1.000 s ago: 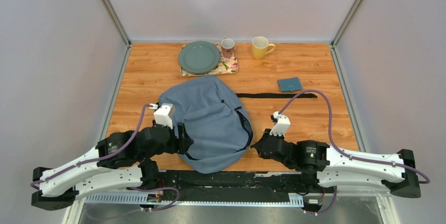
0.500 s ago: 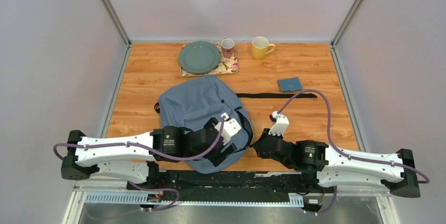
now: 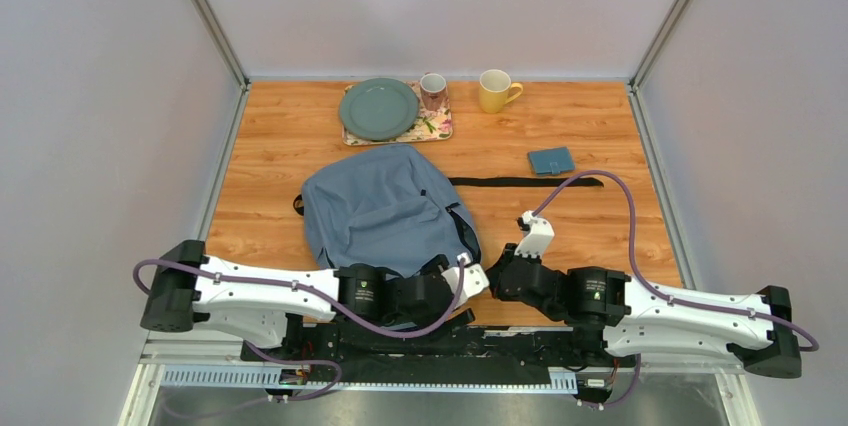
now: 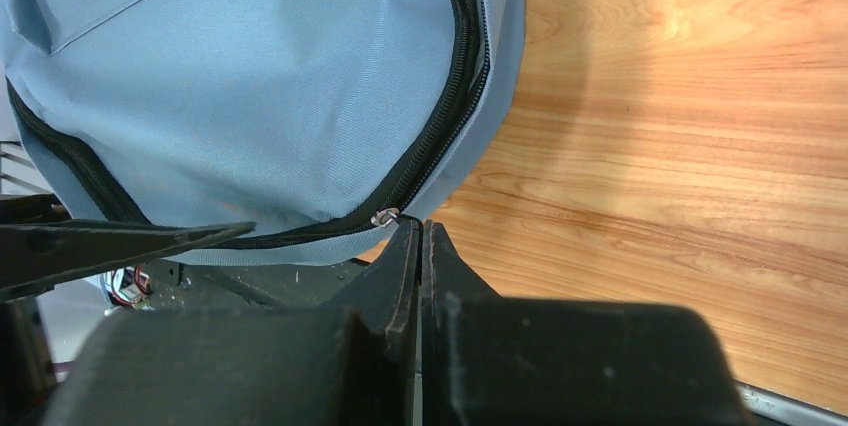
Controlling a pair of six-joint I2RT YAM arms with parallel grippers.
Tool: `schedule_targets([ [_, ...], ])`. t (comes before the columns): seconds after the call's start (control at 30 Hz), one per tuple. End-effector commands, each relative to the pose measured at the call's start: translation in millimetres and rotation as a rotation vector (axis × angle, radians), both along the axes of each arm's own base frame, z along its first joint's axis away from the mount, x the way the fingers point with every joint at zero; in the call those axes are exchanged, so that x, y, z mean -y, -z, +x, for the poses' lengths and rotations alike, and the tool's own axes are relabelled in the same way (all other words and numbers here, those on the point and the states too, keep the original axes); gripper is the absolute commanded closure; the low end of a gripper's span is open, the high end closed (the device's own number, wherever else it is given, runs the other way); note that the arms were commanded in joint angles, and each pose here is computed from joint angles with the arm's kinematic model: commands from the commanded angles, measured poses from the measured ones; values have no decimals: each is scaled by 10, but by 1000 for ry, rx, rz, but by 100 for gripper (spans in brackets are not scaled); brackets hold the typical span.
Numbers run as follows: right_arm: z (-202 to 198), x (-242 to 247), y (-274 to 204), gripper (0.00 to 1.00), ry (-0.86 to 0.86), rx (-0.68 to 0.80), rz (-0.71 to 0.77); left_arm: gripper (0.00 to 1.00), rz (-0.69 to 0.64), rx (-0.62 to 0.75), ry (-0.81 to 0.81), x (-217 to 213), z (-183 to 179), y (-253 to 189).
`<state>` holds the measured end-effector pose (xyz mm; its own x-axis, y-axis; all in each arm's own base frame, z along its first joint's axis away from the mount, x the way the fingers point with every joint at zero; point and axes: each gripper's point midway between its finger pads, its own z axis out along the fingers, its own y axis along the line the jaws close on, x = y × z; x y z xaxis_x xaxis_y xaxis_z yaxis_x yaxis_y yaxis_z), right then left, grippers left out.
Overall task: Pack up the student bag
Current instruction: Zip the student bag at the center of the board.
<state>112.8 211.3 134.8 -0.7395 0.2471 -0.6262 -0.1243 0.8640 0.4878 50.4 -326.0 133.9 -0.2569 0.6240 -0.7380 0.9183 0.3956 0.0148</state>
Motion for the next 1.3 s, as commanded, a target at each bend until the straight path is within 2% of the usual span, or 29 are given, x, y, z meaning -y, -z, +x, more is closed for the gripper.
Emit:
schedule_targets([
  [0.0,80,-17,-187,100,31,35,38,15,-11,114,-42,167,180,-27],
  [0.13,66,-23,-204,100,22,34,49,15,22,198,-85,138,339,59],
  [0.2,65,-18,-206,100,21,35,52,22,54,206,-78,110,341,160],
  [0.23,70,-12,-203,100,23,37,52,31,61,201,-71,102,329,195],
  [0.27,74,-1,-194,100,24,42,47,51,76,187,-59,77,303,263],
  [0.33,87,13,-195,100,31,49,49,70,90,157,-65,38,265,350],
  [0.37,97,23,-190,100,38,52,48,87,102,138,-59,-8,227,420],
  [0.4,103,28,-199,100,42,56,53,97,88,112,-72,-26,200,428],
  [0.43,108,32,-194,100,46,56,52,100,81,97,-76,-46,180,445],
  [0.7,252,101,-197,100,115,72,42,100,29,-78,-81,-382,-86,646],
  [0.9,446,118,-335,100,140,109,42,100,100,-188,-97,-749,-266,982],
  [1.2,694,16,-460,100,122,133,25,100,153,-213,-179,-1137,-287,1160],
  [1.23,684,-44,-484,100,101,132,43,95,140,-207,-190,-1136,-268,1131],
  [1.27,686,-76,-474,100,89,129,44,85,109,-195,-207,-1116,-228,1065],
])
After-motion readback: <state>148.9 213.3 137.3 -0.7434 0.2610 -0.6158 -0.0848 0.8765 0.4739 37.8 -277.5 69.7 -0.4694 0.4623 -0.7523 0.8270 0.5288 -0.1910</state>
